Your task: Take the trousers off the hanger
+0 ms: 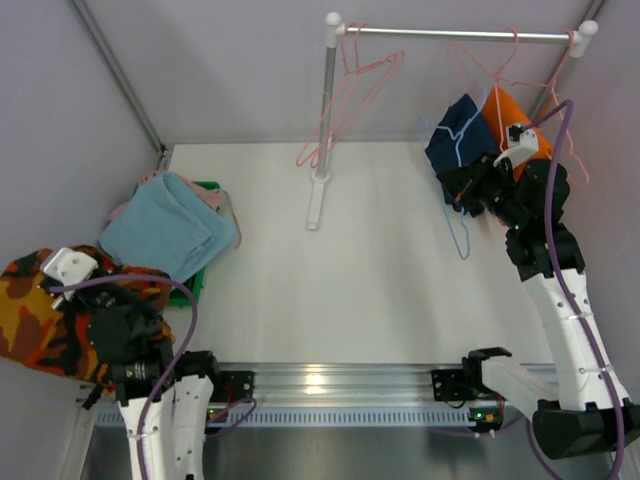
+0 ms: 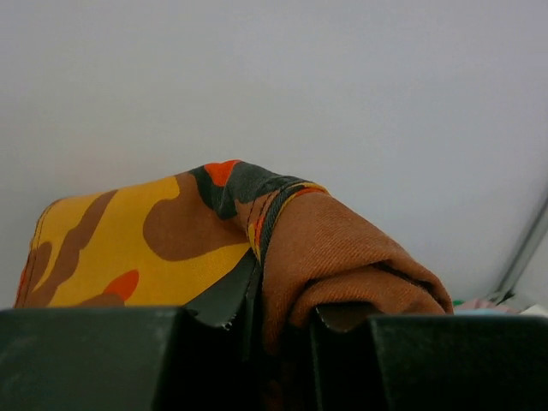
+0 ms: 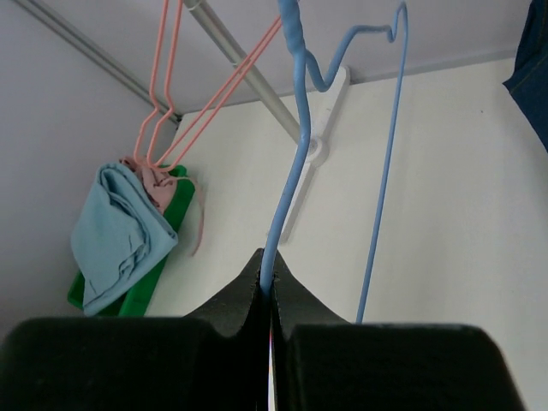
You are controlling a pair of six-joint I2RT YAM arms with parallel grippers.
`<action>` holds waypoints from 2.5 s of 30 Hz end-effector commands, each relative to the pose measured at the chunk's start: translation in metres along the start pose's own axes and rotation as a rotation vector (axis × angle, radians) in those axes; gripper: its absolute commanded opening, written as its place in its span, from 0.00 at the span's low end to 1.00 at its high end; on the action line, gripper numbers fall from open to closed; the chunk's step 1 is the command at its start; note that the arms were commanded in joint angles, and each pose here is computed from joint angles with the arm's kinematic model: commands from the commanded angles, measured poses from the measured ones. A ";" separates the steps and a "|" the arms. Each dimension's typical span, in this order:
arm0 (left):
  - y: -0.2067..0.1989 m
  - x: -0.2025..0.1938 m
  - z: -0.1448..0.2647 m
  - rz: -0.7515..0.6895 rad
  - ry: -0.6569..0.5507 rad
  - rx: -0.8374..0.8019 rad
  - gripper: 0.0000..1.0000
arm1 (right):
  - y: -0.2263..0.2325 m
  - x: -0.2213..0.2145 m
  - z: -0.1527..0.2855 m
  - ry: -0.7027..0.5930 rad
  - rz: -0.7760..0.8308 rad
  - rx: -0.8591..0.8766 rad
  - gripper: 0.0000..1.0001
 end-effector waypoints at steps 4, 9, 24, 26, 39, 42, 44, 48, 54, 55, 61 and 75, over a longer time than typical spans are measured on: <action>-0.004 -0.027 0.003 0.001 0.034 -0.012 0.00 | 0.024 0.027 0.003 -0.097 0.040 0.091 0.00; -0.025 -0.037 -0.010 0.002 0.024 -0.046 0.00 | 0.020 0.022 -0.002 -0.081 0.037 0.084 0.00; -0.200 -0.168 -0.099 -0.006 0.208 -0.286 0.00 | 0.014 0.029 -0.017 -0.058 0.085 0.057 0.00; -0.225 -0.195 -0.108 -0.012 0.259 -0.327 0.00 | 0.015 0.030 -0.018 -0.054 0.090 0.060 0.00; -0.239 -0.199 -0.091 0.006 0.457 -0.458 0.99 | 0.011 0.025 -0.007 0.041 0.112 0.005 0.00; -0.231 -0.146 -0.077 0.099 0.502 -0.522 0.99 | 0.018 0.030 -0.008 0.065 0.084 0.020 0.00; -0.220 -0.119 -0.059 0.126 0.567 -0.583 0.99 | 0.024 0.036 -0.012 0.064 0.049 0.038 0.00; -0.212 -0.067 -0.038 0.197 0.587 -0.708 0.99 | 0.025 0.038 -0.031 0.074 0.046 -0.011 0.00; -0.199 -0.061 -0.001 0.204 0.706 -0.844 0.99 | 0.031 0.079 -0.084 -0.022 0.135 -0.093 0.00; -0.197 -0.063 0.003 0.201 0.725 -0.847 0.99 | 0.032 0.083 -0.091 -0.031 0.144 -0.106 0.00; -0.185 -0.070 0.012 0.179 0.763 -0.824 0.99 | 0.040 0.115 -0.135 -0.111 0.193 -0.116 0.00; -0.185 -0.073 0.016 0.167 0.792 -0.843 0.99 | 0.019 0.076 -0.185 -0.006 0.261 -0.146 0.00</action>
Point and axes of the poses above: each gripper's point midway between its finger pads, its own z axis back along the fingers, its own y axis along the line the jaws close on, x = y × z, the point moved 5 cm from there along z, back along the fingers, and after that the axes turned 4 degrees about z, right-handed, at the moved point
